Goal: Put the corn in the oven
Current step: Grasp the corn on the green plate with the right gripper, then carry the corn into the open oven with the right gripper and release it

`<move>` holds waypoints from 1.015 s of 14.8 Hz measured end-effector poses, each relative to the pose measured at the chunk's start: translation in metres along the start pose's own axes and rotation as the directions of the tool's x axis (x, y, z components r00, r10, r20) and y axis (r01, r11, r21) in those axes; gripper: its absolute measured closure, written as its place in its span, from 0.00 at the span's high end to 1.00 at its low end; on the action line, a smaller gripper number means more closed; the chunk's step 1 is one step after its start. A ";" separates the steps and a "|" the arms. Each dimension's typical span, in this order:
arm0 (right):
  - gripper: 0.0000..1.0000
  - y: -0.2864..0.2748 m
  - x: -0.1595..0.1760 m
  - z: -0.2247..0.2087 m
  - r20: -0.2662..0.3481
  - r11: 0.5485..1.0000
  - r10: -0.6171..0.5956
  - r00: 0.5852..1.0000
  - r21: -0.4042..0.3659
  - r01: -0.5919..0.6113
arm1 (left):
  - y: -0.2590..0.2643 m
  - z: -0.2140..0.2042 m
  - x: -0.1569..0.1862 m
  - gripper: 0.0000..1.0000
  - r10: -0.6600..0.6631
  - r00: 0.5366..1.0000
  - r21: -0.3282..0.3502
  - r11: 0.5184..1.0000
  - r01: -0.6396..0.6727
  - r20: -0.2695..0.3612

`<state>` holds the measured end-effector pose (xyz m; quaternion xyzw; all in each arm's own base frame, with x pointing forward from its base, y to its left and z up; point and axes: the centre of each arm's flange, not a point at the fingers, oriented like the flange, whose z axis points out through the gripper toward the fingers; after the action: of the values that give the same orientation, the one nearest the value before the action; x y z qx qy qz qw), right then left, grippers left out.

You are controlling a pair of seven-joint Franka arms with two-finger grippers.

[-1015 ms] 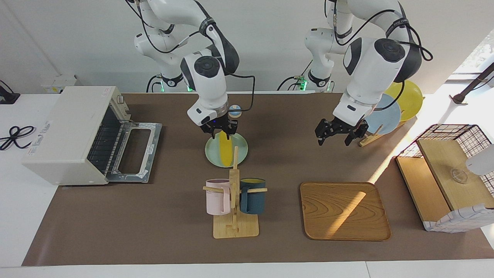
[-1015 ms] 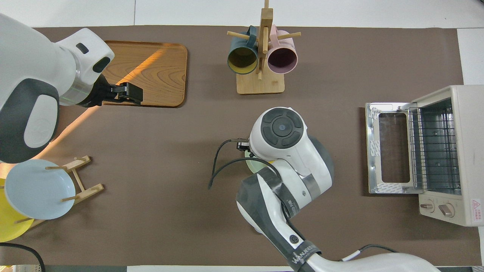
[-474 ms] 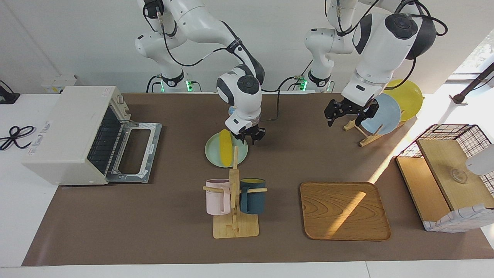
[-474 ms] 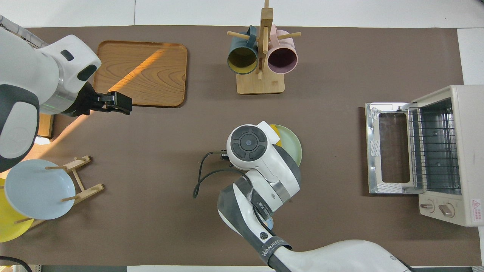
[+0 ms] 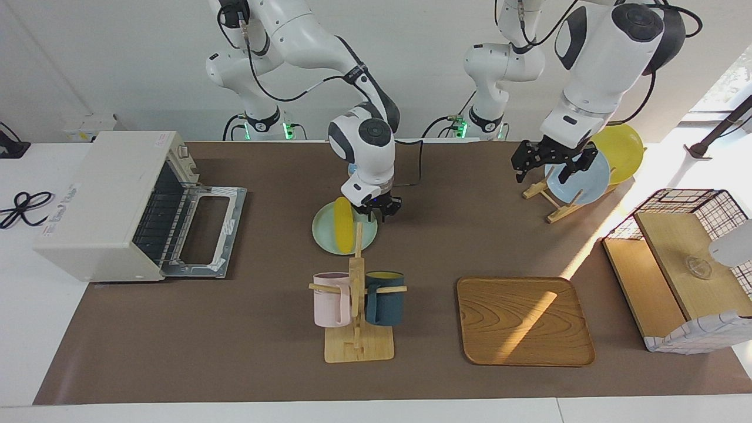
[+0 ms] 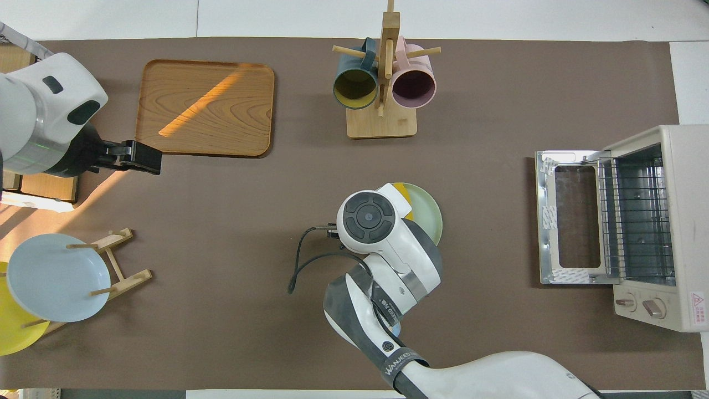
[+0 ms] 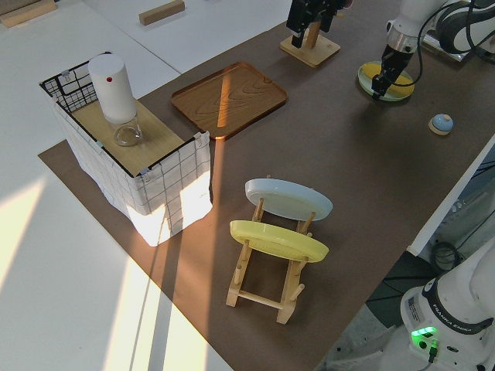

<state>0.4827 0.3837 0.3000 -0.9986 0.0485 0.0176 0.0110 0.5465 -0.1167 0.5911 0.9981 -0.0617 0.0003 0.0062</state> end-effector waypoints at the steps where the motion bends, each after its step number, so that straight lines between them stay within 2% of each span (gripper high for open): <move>1: 0.07 0.000 0.001 -0.002 -0.005 1.000 -0.002 1.000 0.000 0.002 | -0.003 0.003 -0.002 1.00 0.010 1.000 0.001 1.000 -0.010 0.007; 3: 0.04 0.001 0.000 -0.007 -0.018 1.000 -0.023 1.000 -0.018 0.023 | -0.006 0.011 -0.005 1.00 0.018 1.000 0.002 1.000 -0.018 0.025; 5: 0.04 0.006 0.005 -0.014 -0.033 0.993 -0.076 0.997 -0.095 0.072 | -0.006 0.014 -0.005 1.00 0.018 0.999 -0.001 1.000 -0.018 0.030; 7: 0.04 0.014 0.022 -0.040 -0.004 0.981 -0.118 0.993 -0.157 0.116 | -0.004 0.014 -0.005 1.00 0.016 1.000 -0.021 1.000 -0.015 0.025; 10: 0.03 0.052 0.061 -0.087 0.045 0.970 -0.150 0.988 -0.185 0.156 | -0.003 0.014 -0.005 1.00 0.016 1.000 -0.030 0.999 -0.015 0.023; 12: 0.03 0.093 0.084 -0.108 0.066 0.972 -0.130 0.989 -0.190 0.141 | -0.003 0.014 -0.005 1.00 0.016 1.000 -0.031 0.999 -0.015 0.023; 15: 0.03 0.157 0.101 -0.130 0.116 0.973 -0.067 0.991 -0.214 0.091 | -0.002 0.016 -0.004 1.00 0.017 0.999 -0.031 0.999 -0.016 0.028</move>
<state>0.5719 0.2144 0.4230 -0.9925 0.0059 0.0763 -0.0958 0.5430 -0.1143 0.5752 0.9972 -0.0699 -0.0149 0.0206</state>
